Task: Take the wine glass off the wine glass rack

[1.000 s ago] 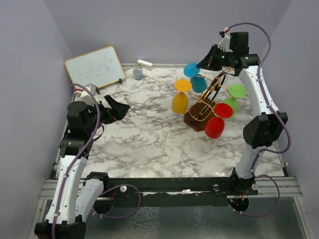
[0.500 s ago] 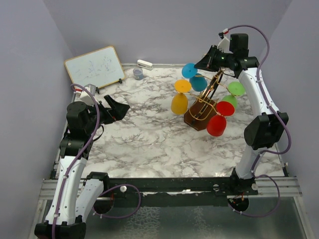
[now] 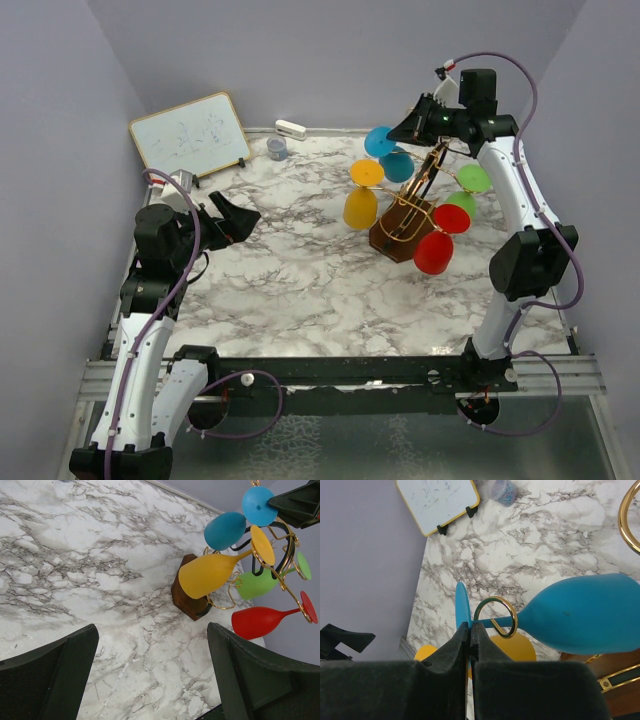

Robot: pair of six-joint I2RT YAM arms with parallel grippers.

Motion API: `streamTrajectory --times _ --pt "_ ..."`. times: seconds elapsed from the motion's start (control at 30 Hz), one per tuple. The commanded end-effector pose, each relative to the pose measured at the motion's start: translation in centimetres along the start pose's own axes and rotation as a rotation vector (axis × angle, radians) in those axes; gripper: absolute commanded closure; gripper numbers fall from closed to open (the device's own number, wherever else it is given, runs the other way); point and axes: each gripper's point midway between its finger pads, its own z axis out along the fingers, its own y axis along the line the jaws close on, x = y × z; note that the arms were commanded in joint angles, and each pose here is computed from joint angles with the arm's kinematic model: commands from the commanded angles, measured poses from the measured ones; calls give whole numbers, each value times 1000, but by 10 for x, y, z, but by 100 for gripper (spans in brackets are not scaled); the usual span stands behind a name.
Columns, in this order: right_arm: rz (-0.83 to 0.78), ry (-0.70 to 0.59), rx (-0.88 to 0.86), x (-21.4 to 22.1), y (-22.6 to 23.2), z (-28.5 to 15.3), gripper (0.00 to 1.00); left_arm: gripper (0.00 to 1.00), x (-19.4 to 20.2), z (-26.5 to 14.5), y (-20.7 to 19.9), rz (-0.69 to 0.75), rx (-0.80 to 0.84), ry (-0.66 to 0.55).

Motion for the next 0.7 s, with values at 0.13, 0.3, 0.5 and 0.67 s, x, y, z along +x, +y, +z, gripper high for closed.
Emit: streamTrajectory --times 0.13,0.3,0.5,0.67 --pt "26 -67 14 -8 11 -12 99 8 -4 -1 -1 0 -1 -26" --pt "90 -120 12 -8 12 -23 99 8 -5 -2 -2 0 -3 -26" --pt "139 -174 17 -7 10 -37 99 8 -6 -2 -3 -3 2 -27" --pt "160 -209 63 -12 1 -42 99 8 -6 -2 -3 -5 3 -28"
